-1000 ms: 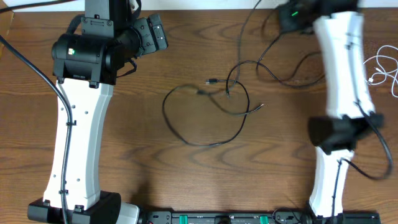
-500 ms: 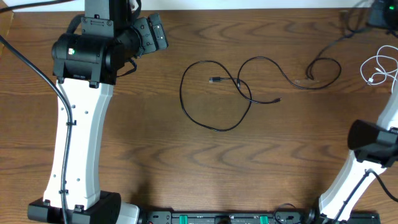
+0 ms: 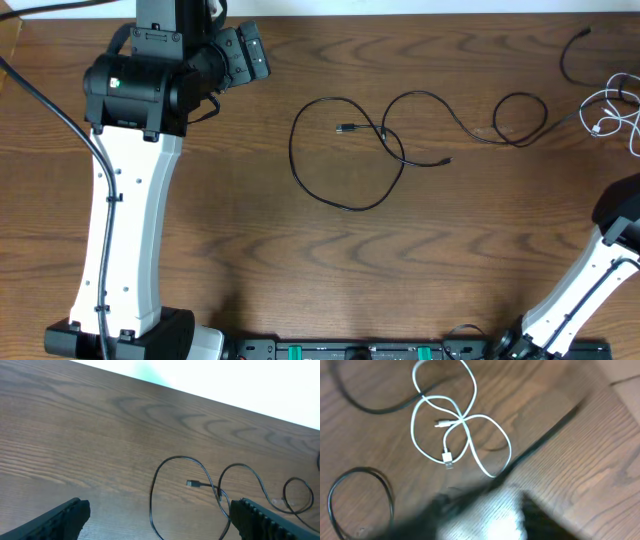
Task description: Untangle cables
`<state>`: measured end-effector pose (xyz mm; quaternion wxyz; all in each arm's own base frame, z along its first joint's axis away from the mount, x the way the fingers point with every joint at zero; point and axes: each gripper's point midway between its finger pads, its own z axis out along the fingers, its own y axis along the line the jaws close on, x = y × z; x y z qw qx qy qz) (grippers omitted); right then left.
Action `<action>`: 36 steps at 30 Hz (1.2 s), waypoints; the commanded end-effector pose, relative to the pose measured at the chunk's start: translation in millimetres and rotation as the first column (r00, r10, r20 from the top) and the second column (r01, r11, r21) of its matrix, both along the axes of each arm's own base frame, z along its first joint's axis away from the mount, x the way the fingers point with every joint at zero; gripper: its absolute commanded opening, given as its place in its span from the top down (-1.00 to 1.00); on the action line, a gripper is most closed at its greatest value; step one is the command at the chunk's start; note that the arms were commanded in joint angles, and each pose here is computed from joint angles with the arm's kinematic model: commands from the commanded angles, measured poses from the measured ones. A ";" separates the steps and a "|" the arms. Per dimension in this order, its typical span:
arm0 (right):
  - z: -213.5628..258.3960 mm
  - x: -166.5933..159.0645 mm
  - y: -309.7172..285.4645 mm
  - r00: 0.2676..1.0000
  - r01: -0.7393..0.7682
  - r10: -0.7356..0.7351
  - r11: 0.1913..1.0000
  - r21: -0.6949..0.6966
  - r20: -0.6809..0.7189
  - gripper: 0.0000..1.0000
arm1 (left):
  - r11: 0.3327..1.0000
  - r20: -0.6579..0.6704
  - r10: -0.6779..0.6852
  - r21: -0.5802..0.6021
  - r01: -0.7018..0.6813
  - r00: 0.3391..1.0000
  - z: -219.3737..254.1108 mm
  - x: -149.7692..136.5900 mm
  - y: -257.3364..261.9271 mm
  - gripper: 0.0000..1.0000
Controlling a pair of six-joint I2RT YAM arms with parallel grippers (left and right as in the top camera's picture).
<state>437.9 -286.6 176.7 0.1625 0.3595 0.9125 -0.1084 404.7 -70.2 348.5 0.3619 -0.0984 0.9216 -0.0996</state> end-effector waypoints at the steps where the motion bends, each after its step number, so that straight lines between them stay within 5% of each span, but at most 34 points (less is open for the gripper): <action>1: 12.4 8.8 16.6 0.995 -0.078 0.074 0.995 0.061 0.067 -0.95 | 1.000 -0.003 0.016 0.006 -0.016 1.000 -1.2 1.5 3.4 -0.89; 6: 37.4 30.6 65.7 0.938 -0.329 0.316 0.942 0.072 0.144 -0.99 | 1.000 -0.004 0.016 0.006 -0.016 1.000 -1.4 1.4 3.4 -0.89; 10: 44.3 59.4 158.6 0.755 -0.648 0.616 0.754 0.106 0.225 -0.98 | 1.000 -0.004 0.016 0.006 -0.016 1.000 -1.4 1.5 3.4 -0.89; 15: 44.0 77.0 254.5 0.634 -0.770 0.733 0.627 0.118 0.246 -0.89 | 1.000 -0.004 0.016 0.006 -0.016 1.000 -1.4 1.5 3.4 -0.89; 19: 33.7 87.6 314.0 0.646 -0.762 0.712 0.626 0.168 0.276 -0.61 | 1.000 -0.003 0.016 0.006 -0.016 1.000 -1.2 1.5 3.4 -0.89; 24: -5.5 93.4 372.3 0.706 -0.708 0.651 0.654 0.266 0.279 0.02 | 1.000 -0.003 0.016 0.006 -0.016 1.000 -1.2 1.6 3.4 -0.89; 29: -63.2 84.5 430.7 0.736 -0.675 0.640 0.677 0.293 0.218 0.03 | 1.000 -0.004 0.016 0.006 -0.016 1.000 -1.4 1.4 3.4 -0.89; 36: -114.2 64.7 458.5 0.801 -0.599 0.593 0.792 0.123 0.085 0.14 | 1.000 -0.004 0.016 0.006 -0.016 1.000 -1.4 1.4 3.5 -0.89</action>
